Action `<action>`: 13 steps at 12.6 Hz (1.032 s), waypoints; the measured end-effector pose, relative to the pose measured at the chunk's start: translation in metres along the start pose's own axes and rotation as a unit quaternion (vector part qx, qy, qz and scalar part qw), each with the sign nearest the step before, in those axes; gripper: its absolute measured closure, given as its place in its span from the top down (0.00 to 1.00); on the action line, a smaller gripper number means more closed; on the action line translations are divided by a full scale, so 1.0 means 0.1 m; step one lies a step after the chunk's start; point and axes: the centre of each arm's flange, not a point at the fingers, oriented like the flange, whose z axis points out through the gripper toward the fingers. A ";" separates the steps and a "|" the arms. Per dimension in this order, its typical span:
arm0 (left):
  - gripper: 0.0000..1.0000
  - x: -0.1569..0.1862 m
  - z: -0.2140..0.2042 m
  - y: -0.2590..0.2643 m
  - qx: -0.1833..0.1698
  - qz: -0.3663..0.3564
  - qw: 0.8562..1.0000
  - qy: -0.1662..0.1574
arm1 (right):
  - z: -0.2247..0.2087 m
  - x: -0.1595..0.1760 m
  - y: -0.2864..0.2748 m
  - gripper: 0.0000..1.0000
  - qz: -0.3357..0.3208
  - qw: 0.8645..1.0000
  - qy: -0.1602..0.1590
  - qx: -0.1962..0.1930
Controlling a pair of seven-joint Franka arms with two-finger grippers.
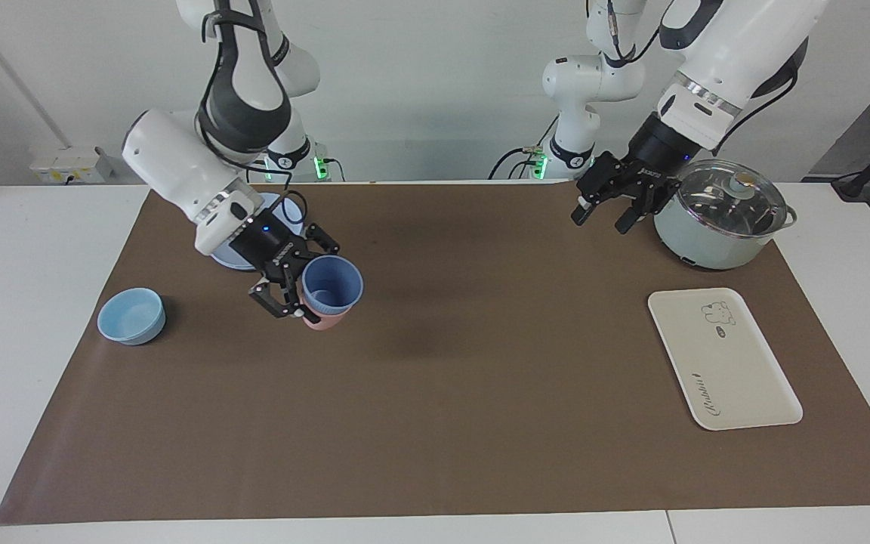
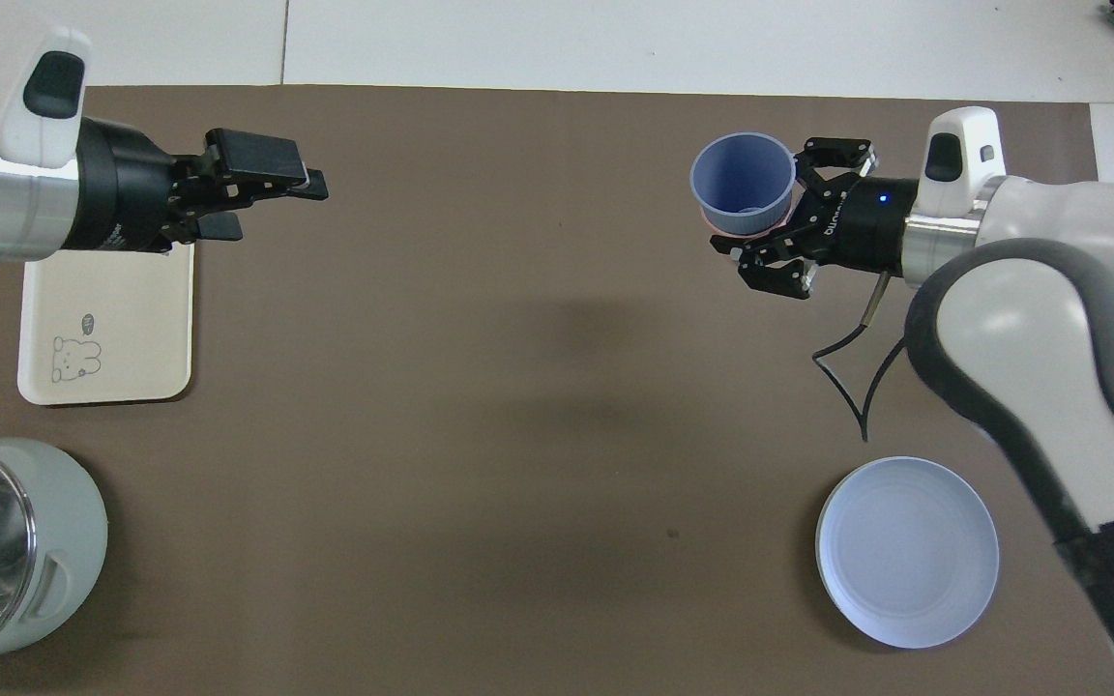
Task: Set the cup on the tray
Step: 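Lift the blue cup with the right gripper while the left gripper approaches, then grasp the blue cup with the left gripper from the right gripper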
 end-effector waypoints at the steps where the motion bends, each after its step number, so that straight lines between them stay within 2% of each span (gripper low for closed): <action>1: 1.00 -0.03 0.12 0.16 -0.014 -0.018 1.000 0.010 | 0.05 0.14 -0.13 0.84 -0.011 1.000 -0.016 -0.004; 5: 1.00 -0.22 0.84 0.73 -0.075 -0.050 0.996 0.013 | 0.27 0.50 -0.54 0.84 -0.056 0.996 -0.075 -0.005; 7: 1.00 -0.28 1.18 0.87 -0.089 -0.050 0.995 0.015 | 0.31 0.65 -0.68 0.84 -0.070 0.993 -0.097 -0.015; 9: 1.00 -0.36 1.40 0.97 -0.093 -0.044 0.995 0.012 | 0.34 0.74 -0.77 0.84 -0.081 0.991 -0.103 -0.018; 13: 0.96 -0.48 1.46 1.08 -0.092 -0.033 0.995 0.000 | 0.32 0.79 -0.79 0.84 -0.084 0.991 -0.101 -0.020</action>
